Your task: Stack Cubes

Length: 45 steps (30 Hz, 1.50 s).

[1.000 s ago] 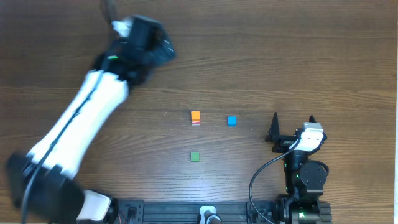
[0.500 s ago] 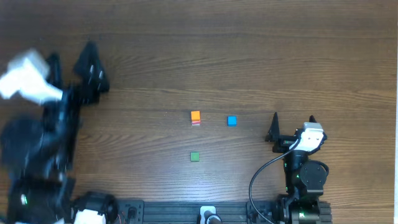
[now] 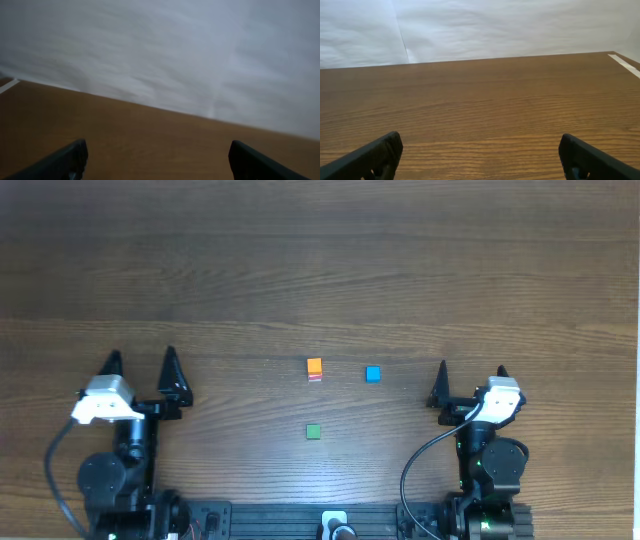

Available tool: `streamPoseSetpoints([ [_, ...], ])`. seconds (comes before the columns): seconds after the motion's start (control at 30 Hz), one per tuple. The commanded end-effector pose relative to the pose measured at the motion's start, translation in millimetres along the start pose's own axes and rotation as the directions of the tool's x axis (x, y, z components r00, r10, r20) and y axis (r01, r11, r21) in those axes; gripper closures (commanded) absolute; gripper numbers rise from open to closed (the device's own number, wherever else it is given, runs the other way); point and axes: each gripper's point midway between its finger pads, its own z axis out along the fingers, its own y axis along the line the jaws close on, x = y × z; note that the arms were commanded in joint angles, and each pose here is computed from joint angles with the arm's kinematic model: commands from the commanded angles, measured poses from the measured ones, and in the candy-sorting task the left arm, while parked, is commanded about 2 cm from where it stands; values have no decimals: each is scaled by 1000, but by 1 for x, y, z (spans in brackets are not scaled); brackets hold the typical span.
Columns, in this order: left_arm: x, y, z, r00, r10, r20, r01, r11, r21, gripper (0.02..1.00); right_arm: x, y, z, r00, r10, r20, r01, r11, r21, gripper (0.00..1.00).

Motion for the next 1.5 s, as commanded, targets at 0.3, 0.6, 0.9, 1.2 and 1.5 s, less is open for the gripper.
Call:
streamPoseSetpoints([
  [0.3,12,-5,0,996,90,-3,-89,995,43,112,3,9,0,999,33,-11,-34,998,-51,7],
  [0.6,12,-5,0,996,90,-3,-89,995,43,112,3,47,-8,993,108,-57,-119,956,-269,7],
  [0.9,12,-5,0,996,90,-3,-89,995,43,112,-45,63,-40,957,151,-247,-226,923,-311,7],
  [1.2,12,-5,0,996,90,-3,-89,995,43,112,-78,50,-80,785,243,-570,-367,924,-112,14],
  [1.5,12,-5,0,996,90,-3,-89,995,43,112,-115,67,-114,797,119,-592,-329,908,-259,9],
])
